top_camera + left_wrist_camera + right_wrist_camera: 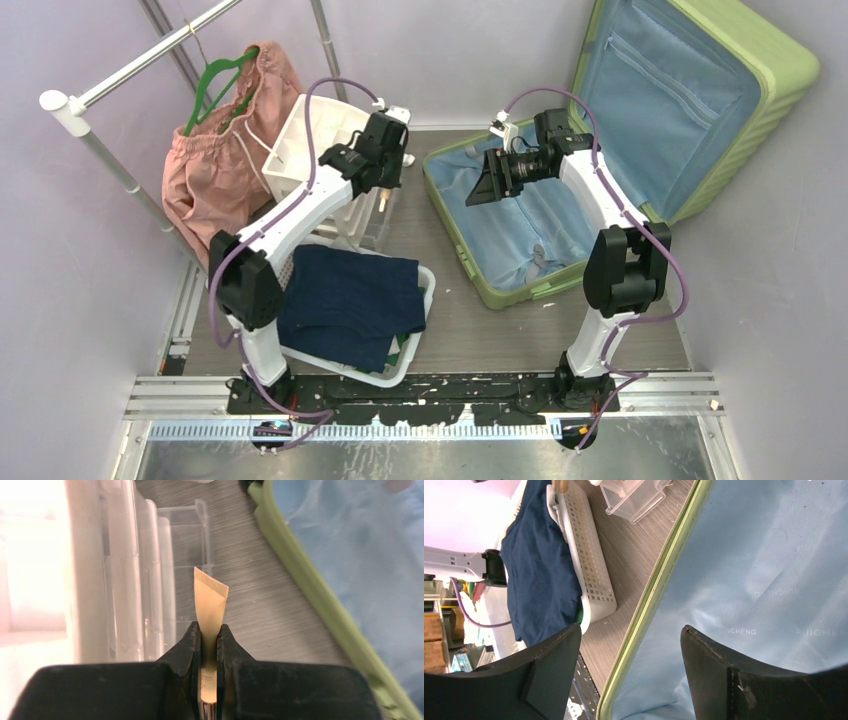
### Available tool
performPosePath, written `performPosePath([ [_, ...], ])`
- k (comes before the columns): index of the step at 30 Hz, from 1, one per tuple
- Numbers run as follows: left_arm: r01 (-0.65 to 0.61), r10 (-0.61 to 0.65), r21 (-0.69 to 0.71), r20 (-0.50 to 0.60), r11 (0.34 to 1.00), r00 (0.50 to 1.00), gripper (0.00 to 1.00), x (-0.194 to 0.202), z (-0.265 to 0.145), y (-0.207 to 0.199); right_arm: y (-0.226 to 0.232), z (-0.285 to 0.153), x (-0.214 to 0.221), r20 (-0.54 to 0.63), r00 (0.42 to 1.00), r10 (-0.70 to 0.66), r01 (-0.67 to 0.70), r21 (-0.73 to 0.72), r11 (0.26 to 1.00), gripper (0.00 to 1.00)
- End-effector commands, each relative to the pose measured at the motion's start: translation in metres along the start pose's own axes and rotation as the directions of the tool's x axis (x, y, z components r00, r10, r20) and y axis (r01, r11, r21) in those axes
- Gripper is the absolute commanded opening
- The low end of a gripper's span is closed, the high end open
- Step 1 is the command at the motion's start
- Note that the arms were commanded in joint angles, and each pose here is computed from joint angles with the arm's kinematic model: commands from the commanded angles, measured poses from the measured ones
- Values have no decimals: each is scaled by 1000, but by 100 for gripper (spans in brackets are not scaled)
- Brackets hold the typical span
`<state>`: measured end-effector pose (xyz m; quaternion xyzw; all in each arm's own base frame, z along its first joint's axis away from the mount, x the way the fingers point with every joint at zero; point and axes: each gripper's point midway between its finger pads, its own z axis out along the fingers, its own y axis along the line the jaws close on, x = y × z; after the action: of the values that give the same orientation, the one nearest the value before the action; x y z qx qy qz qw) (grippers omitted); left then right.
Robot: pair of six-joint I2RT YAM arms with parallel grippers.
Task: Open, take out, and arrange the luggage
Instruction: Place the personal item in the drawer.
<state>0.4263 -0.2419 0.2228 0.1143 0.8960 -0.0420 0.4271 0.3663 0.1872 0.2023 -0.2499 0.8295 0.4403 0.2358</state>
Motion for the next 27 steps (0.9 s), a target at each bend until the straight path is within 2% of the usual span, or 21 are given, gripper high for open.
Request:
performPosePath([
  [1, -122, 116, -68, -92, 990, 989, 0, 14, 21, 23, 15, -14, -13, 50, 995, -82, 82, 16, 997, 78],
  [8, -174, 161, -111, -116, 978, 980, 2, 17, 49, 31, 13, -13, -10, 47, 996, -77, 76, 21, 997, 78],
  [12, -200, 182, -135, -139, 970, 973, 8, 22, 63, 35, 13, -13, -9, 45, 996, -75, 74, 22, 997, 78],
  [14, -207, 186, -142, -151, 968, 971, 15, 25, 69, 37, 12, -12, -8, 44, 996, -74, 73, 23, 997, 78],
  [17, -213, 189, -142, -165, 967, 968, 33, 26, 74, 37, 12, -13, -8, 43, 996, -74, 73, 23, 997, 78],
  [20, -213, 188, -134, -173, 968, 967, 43, 25, 71, 35, 11, -14, -8, 45, 996, -74, 73, 26, 997, 78],
  [24, -190, 174, -91, -160, 978, 972, 45, 17, 62, 28, 10, -15, -9, 47, 996, -74, 73, 29, 997, 78],
  [27, -153, 151, 1, -155, 988, 976, 42, 15, 51, 12, 10, -15, -9, 46, 996, -73, 72, 29, 997, 78],
])
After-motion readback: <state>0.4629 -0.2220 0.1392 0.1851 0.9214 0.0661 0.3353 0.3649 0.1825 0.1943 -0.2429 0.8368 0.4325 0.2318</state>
